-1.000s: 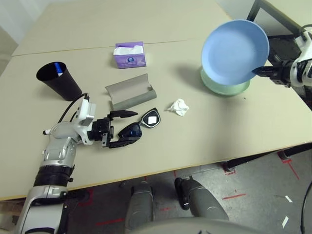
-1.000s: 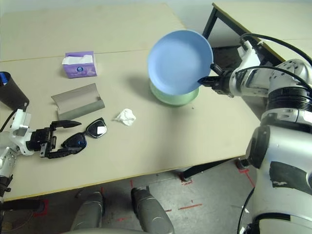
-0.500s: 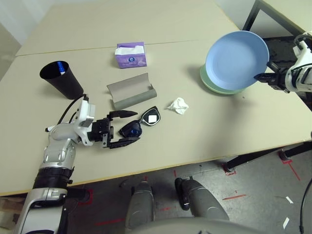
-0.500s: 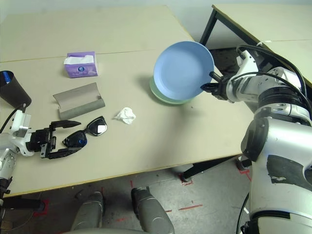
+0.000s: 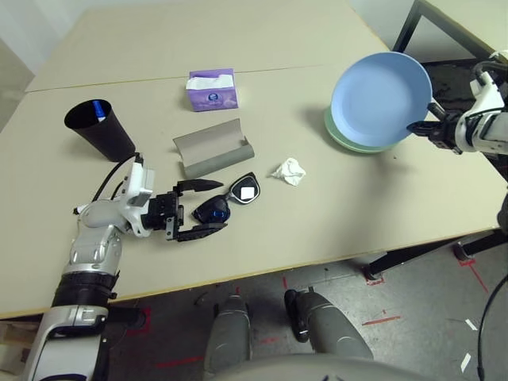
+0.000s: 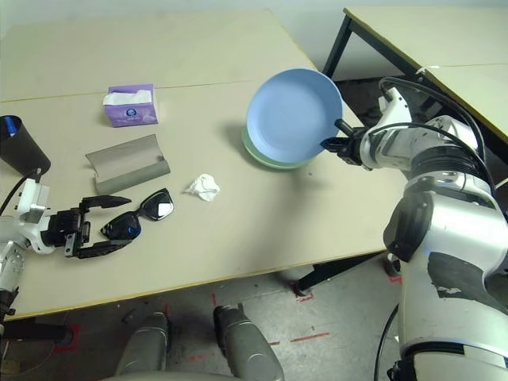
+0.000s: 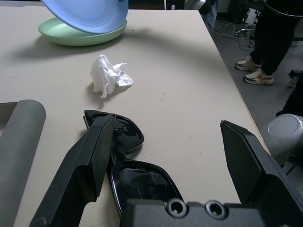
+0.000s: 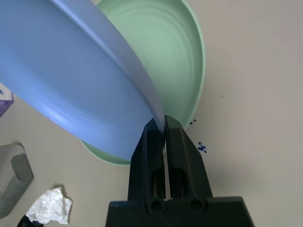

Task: Organize and tidy the items on the table.

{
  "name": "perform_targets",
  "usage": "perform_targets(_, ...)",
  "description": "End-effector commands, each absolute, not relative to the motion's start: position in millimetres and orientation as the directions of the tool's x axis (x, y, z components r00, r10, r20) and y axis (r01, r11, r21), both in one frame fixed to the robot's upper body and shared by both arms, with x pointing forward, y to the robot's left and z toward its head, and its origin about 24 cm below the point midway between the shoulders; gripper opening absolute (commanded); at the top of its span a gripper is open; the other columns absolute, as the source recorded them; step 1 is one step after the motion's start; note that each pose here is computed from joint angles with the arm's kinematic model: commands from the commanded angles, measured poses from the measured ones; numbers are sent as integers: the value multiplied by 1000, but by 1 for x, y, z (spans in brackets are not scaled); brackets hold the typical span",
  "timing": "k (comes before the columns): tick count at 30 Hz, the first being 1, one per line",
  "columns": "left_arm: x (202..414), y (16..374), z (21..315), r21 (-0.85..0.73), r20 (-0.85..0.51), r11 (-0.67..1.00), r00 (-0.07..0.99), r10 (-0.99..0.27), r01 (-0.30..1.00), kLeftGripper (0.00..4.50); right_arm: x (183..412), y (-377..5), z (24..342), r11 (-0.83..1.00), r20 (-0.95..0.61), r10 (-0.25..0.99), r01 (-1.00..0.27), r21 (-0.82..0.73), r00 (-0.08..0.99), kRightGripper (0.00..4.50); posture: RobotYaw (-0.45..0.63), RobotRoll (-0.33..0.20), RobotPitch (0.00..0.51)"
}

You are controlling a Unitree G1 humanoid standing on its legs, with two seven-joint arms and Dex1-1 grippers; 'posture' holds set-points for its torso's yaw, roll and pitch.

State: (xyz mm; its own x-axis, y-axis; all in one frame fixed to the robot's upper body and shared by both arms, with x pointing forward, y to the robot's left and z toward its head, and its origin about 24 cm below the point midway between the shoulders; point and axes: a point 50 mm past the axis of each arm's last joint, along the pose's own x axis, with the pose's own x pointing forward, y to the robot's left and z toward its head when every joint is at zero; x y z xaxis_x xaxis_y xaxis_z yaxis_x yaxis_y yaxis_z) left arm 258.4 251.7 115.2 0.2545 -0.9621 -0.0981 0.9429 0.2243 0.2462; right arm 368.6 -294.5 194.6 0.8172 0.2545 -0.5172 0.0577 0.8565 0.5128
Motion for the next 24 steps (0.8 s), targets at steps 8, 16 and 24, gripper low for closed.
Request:
perform_targets(8,259,254,114,249,-117,223,258,-959,942,4500,362,-302,188,854,-545,246,86,513,801,3522,-59,0,181)
perform_targets(16,264,254,116,253,-116,218,253,-960,942,4500,352,-317,202,876,-544,256,47,481,799,4425,-69,0,181)
perform_targets(24,263,267,122,253,-123,244,281,-952,936,4500,295,-314,229,914,-449,387,-400,70,805,4425,-83,0,196)
